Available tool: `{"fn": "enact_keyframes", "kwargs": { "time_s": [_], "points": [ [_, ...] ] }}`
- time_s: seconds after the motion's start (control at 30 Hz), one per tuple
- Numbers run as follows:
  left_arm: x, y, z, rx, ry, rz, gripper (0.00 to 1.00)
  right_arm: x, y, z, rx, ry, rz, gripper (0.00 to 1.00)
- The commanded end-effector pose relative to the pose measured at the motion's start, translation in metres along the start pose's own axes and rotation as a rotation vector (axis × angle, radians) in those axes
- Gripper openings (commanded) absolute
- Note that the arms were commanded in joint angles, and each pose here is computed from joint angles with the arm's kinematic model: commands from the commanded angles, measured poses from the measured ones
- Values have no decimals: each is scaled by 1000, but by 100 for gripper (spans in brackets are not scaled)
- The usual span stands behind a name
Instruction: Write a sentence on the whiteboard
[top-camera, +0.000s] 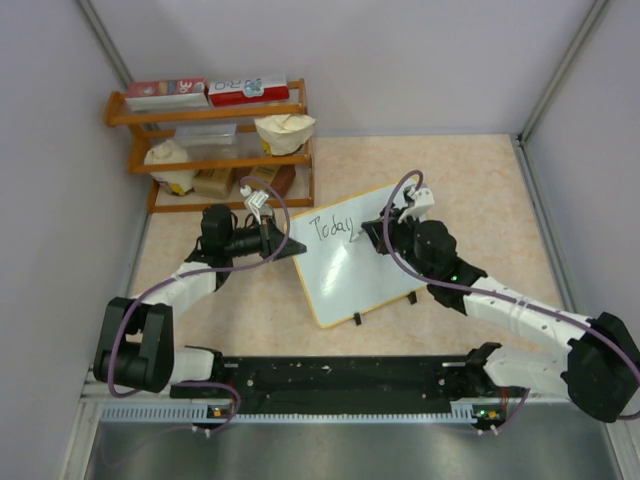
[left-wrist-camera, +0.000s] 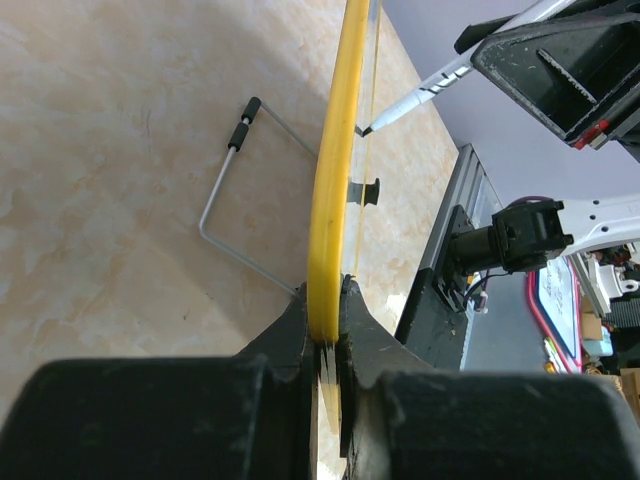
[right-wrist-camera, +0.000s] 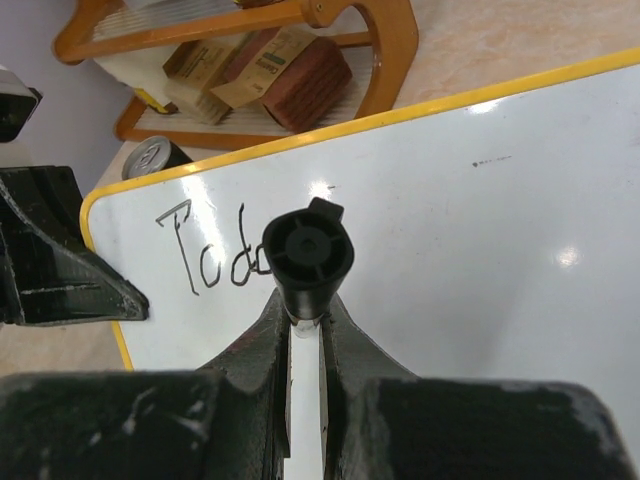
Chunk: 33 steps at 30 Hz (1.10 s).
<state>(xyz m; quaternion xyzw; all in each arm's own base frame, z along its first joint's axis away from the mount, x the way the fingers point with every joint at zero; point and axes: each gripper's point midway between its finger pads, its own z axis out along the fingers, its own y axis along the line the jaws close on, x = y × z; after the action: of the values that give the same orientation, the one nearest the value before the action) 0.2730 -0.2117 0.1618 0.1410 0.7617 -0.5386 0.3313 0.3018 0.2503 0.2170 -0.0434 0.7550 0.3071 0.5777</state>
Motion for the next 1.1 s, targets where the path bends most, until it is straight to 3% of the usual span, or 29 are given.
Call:
{"fn": "enact_keyframes", "kwargs": {
  "time_s": [0.0,0.23,0.57,1.07],
  "points": [
    [10,20,1,-70,9,100,0,-2,5,-7,-38,-1,7,0],
    [11,21,1,-69,11,101,0,-44,26,-25,-123,-118,13,0],
    [9,19,1,-62,10,107,0,-89,8,-8,-46,-185,28,0],
    [9,17,0,-65,14,109,0,-68,-6,24,11,-114,6,0]
  ]
}}
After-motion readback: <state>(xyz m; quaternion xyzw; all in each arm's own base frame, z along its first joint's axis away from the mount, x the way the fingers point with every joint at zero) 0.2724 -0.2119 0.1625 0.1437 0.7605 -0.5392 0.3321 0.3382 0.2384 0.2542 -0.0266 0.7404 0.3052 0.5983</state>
